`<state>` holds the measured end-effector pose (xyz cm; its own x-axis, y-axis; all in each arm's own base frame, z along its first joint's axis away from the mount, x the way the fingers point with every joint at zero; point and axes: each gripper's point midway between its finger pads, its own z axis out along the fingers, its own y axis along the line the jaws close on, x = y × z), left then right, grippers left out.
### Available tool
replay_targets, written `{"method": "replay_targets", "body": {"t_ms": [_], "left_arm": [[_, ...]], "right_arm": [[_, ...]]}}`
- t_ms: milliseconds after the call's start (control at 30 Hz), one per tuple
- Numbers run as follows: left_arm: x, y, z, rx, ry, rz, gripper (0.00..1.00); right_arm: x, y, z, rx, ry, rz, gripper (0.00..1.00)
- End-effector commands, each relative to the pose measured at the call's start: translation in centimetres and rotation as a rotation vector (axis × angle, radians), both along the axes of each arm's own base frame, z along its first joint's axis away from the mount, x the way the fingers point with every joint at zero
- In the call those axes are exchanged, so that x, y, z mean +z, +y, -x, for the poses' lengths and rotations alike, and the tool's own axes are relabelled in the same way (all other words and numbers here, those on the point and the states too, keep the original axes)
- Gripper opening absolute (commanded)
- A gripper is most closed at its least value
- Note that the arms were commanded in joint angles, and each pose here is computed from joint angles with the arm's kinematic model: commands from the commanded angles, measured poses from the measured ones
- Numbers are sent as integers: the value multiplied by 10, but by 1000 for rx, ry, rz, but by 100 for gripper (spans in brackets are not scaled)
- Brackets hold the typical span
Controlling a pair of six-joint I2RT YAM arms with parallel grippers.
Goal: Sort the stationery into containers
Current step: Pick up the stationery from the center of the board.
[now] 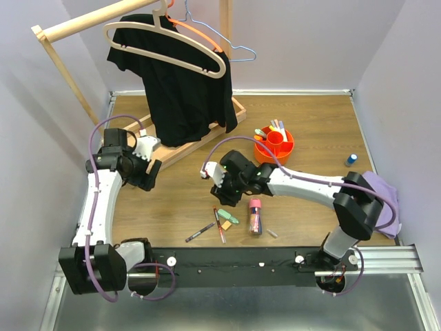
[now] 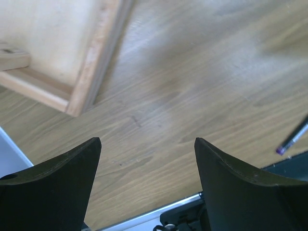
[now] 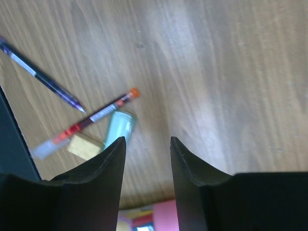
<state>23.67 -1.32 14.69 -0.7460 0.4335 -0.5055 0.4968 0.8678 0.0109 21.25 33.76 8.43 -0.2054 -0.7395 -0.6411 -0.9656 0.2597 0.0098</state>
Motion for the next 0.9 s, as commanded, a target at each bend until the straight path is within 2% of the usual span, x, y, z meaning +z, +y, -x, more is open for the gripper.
{"method": "replay_targets", "body": {"t_ms": [0,333,667,867], "left_arm": [[16,12,-14,86,-99,11,88],[22,5,1,85,-126,51,89],[21,3,-1,77,-138,62,89],[19,1,-3,75,-135,72,90]], "right_arm": [[-6,17,-1,-135,19,20,52],[-35,2,-1,-241,40,118,56],[-37,-1,19,-214,114,130,56],[-38,4,31,-194,136,123,64]]}}
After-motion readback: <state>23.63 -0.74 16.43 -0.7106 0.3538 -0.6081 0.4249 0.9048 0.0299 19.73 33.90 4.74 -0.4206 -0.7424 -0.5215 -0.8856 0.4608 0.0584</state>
